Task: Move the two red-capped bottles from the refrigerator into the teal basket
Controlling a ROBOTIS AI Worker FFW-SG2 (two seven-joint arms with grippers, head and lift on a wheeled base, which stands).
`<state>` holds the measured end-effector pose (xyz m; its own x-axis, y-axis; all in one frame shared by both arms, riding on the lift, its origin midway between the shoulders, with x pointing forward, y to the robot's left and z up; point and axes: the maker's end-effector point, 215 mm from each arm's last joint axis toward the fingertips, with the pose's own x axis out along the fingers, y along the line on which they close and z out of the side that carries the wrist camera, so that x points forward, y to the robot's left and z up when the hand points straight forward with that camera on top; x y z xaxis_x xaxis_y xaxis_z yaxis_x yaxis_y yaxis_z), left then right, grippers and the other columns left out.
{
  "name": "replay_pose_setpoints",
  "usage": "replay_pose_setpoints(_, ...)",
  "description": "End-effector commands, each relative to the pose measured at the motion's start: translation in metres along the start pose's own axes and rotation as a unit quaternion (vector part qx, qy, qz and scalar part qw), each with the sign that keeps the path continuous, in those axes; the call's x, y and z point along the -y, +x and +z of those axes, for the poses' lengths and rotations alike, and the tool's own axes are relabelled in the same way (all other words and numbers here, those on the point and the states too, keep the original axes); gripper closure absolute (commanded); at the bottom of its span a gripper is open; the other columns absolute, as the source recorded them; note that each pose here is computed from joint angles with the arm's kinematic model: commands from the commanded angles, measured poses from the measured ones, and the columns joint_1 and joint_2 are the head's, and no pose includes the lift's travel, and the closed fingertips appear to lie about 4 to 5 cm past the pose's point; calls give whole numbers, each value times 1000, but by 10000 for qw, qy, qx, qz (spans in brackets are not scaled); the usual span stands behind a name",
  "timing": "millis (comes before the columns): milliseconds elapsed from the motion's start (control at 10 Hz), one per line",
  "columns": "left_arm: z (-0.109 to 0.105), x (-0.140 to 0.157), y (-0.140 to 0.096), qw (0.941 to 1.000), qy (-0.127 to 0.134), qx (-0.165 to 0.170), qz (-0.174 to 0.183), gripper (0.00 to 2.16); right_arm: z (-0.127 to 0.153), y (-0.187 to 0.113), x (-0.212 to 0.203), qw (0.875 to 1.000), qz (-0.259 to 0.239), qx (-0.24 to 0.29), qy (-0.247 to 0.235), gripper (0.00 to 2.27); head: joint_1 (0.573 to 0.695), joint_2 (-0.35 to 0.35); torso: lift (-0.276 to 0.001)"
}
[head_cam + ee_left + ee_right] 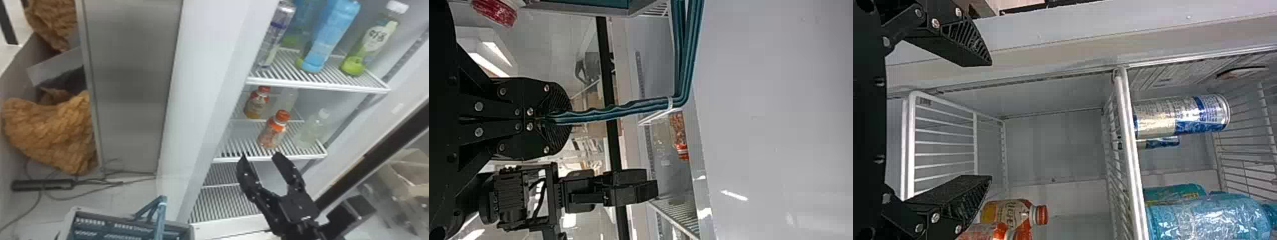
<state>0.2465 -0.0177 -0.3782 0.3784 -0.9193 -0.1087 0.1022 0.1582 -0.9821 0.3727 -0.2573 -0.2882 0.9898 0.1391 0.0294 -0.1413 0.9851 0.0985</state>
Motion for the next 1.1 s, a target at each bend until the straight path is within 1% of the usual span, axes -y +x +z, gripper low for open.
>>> replay_pose_setpoints(0, 1, 0, 0, 10000, 4, 9, 3, 1164, 2, 0, 0, 10000, -2, 9, -57, 226, 695, -350, -224)
replay_pose_setpoints(1000, 1, 2, 1, 10000, 22, -3, -17, 1164, 9, 0, 2, 9998, -43, 55, -201, 226, 695, -350, -224)
